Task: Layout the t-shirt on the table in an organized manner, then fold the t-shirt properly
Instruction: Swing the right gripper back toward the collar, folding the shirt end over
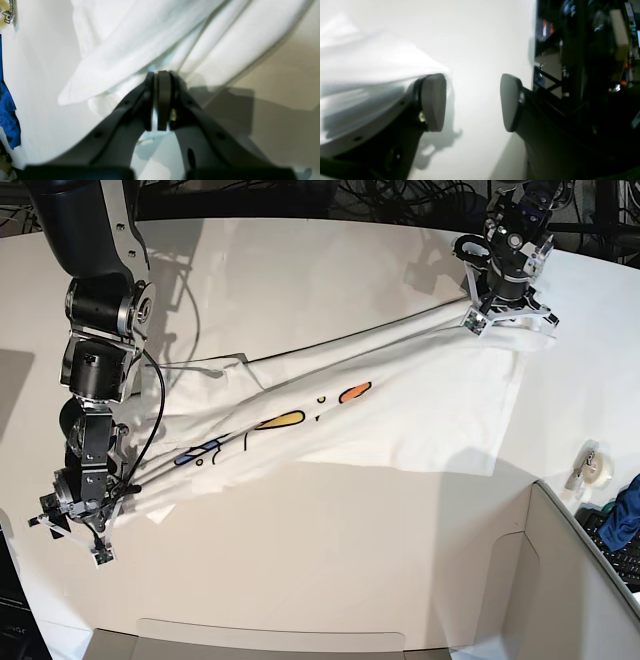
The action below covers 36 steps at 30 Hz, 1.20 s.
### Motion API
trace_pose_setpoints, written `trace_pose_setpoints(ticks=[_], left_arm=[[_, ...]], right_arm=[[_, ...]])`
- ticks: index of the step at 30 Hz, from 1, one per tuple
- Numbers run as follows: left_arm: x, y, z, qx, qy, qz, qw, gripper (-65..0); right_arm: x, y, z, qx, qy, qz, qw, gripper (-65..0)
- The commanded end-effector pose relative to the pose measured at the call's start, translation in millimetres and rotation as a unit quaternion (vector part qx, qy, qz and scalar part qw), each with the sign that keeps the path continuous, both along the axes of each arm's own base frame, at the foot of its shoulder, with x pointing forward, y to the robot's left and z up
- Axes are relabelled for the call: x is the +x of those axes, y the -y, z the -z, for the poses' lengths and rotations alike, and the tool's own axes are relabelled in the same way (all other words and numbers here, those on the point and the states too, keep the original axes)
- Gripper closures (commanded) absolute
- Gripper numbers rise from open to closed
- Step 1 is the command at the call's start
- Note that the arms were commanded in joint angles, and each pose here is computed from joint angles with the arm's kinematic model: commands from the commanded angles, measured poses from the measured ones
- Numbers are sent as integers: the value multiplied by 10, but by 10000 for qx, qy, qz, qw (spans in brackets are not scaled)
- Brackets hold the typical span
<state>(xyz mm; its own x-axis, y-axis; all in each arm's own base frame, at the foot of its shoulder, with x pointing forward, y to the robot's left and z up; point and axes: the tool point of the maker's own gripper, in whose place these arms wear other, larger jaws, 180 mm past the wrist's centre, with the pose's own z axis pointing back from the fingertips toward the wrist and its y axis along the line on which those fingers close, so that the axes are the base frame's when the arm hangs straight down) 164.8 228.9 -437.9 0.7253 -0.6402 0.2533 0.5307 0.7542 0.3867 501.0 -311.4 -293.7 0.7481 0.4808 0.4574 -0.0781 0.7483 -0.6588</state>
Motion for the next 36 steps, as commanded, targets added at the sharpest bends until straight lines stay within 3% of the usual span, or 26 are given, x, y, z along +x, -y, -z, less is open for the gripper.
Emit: trace_pose_setpoints(ticks=[1, 4, 7, 12, 15, 20, 23, 27, 30, 32, 36], left_arm=[[-487, -40, 209, 16, -1054, -130, 9943, -30], [-487, -40, 209, 16, -1054, -130, 9943, -30], [-488, -43, 209, 27, -1055, -118, 9943, -30], [-547, -40, 224, 25, -1122, -124, 9936, -30], [-573, -38, 231, 21, -1147, -121, 9933, -30], [-594, -38, 236, 22, -1170, -121, 9931, -30], [-594, -38, 236, 22, -1170, -121, 9931, -30], [-594, -38, 236, 22, -1170, -121, 9931, -30], [-594, -38, 236, 22, -1170, -121, 9931, -30], [-584, -55, 229, 32, -1153, -144, 9932, -28], [-552, -77, 216, 53, -1115, -144, 9936, -28]], right_arm=[[209, -54, -332, -246, 328, -203, 9990, -337], [257, -257, -211, -634, 2, -620, 9961, -342], [343, -370, -320, -790, 86, -802, 9936, -343], [444, -439, -464, -816, 154, -963, 9919, -462], [485, -595, -482, -972, -58, -1354, 9860, -520], [535, -705, -692, -1038, 223, -1504, 9829, -527], [567, -841, -918, -735, 679, -1619, 9817, -527], [567, -851, -1227, 192, 1376, -1488, 9790, -527], [334, -629, -1149, 578, 1370, -967, 9841, -527], [41, -551, -953, 453, 1022, -760, 9908, -527], [-584, -596, -633, 65, 560, -919, 9942, -491]])
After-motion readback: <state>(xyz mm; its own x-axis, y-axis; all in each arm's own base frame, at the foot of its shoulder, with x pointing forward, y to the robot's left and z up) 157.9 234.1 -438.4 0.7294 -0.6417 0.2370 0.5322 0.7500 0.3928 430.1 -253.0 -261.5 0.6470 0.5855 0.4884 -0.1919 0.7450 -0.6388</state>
